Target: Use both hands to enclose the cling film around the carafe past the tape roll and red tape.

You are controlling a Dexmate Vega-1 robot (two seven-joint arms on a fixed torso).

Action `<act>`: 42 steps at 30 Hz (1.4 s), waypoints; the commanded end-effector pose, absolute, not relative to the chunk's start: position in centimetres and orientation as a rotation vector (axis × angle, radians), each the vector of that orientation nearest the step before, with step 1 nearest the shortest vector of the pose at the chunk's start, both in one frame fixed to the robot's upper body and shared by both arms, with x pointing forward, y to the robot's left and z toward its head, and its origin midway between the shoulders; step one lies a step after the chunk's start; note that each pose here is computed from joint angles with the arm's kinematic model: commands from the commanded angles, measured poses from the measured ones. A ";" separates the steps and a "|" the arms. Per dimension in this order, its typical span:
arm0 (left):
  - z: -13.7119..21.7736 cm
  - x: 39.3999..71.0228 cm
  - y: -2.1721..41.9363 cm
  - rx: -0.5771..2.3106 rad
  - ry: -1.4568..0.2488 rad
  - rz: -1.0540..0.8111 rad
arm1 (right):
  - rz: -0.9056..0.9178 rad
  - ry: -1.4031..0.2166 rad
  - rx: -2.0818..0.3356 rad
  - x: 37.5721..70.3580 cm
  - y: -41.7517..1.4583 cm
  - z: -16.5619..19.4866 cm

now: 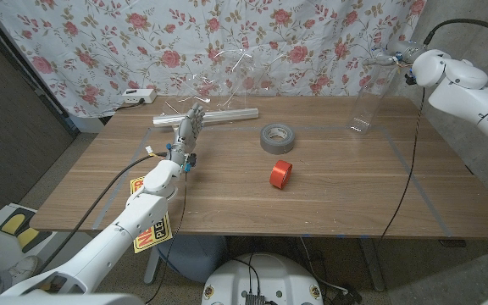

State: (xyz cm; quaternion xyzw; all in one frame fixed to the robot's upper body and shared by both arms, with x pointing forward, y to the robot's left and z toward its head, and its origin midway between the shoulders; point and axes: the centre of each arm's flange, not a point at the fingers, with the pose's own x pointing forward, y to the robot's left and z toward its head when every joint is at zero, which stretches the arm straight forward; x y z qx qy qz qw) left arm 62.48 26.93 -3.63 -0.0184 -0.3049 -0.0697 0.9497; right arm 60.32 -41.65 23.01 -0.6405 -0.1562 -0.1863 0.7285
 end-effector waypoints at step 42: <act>-4.3 62.5 26.8 -0.050 -0.610 -0.141 | -0.445 -0.446 -1.291 60.7 -42.2 22.2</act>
